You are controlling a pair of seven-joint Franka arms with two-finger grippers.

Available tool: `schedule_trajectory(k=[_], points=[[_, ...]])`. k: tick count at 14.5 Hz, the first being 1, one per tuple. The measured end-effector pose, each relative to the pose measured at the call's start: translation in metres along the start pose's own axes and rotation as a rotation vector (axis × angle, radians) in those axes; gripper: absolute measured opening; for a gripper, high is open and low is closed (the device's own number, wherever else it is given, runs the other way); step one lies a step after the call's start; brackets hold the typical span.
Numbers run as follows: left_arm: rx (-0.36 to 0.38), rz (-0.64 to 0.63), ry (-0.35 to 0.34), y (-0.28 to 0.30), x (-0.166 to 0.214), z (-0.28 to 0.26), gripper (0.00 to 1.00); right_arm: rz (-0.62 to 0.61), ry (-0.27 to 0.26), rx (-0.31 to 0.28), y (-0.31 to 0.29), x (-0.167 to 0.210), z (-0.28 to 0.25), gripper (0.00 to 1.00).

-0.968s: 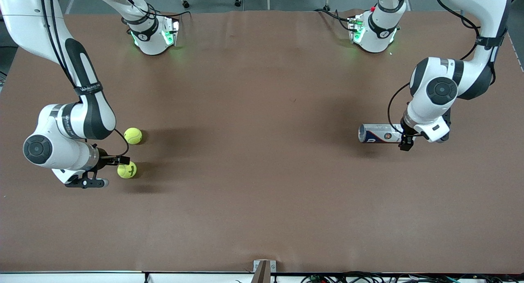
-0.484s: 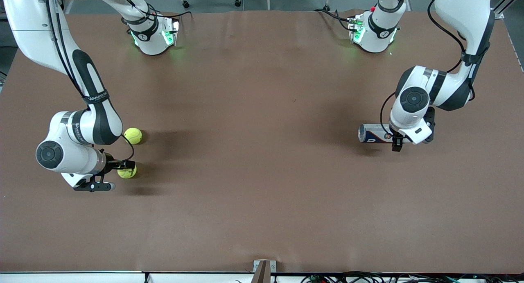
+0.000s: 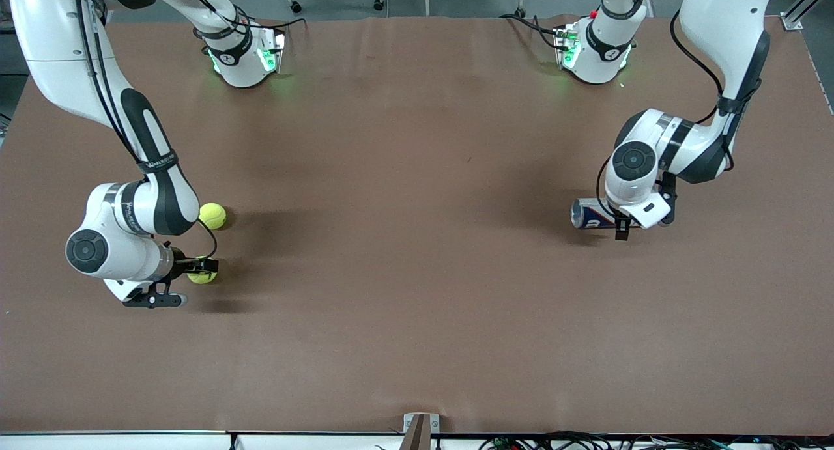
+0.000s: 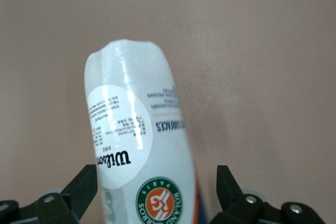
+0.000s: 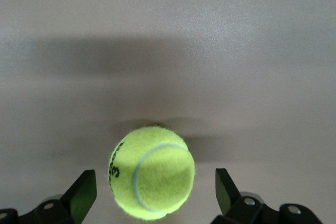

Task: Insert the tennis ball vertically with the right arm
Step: 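Grasp the nearer ball with the right gripper while the left gripper grasps the can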

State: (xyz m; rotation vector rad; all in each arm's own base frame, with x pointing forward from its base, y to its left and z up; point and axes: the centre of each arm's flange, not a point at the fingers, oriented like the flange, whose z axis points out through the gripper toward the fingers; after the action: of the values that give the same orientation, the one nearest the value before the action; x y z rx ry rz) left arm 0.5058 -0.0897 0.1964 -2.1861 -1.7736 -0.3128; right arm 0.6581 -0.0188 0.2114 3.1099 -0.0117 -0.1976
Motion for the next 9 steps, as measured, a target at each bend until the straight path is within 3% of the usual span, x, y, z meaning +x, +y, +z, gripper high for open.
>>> schedule_trajectory(k=[9], points=[[0.019, 0.036, 0.023, -0.003, -0.008, 0.02, 1.0, 0.001, 0.002, 0.0, 0.001, 0.001, 0.01, 1.0]])
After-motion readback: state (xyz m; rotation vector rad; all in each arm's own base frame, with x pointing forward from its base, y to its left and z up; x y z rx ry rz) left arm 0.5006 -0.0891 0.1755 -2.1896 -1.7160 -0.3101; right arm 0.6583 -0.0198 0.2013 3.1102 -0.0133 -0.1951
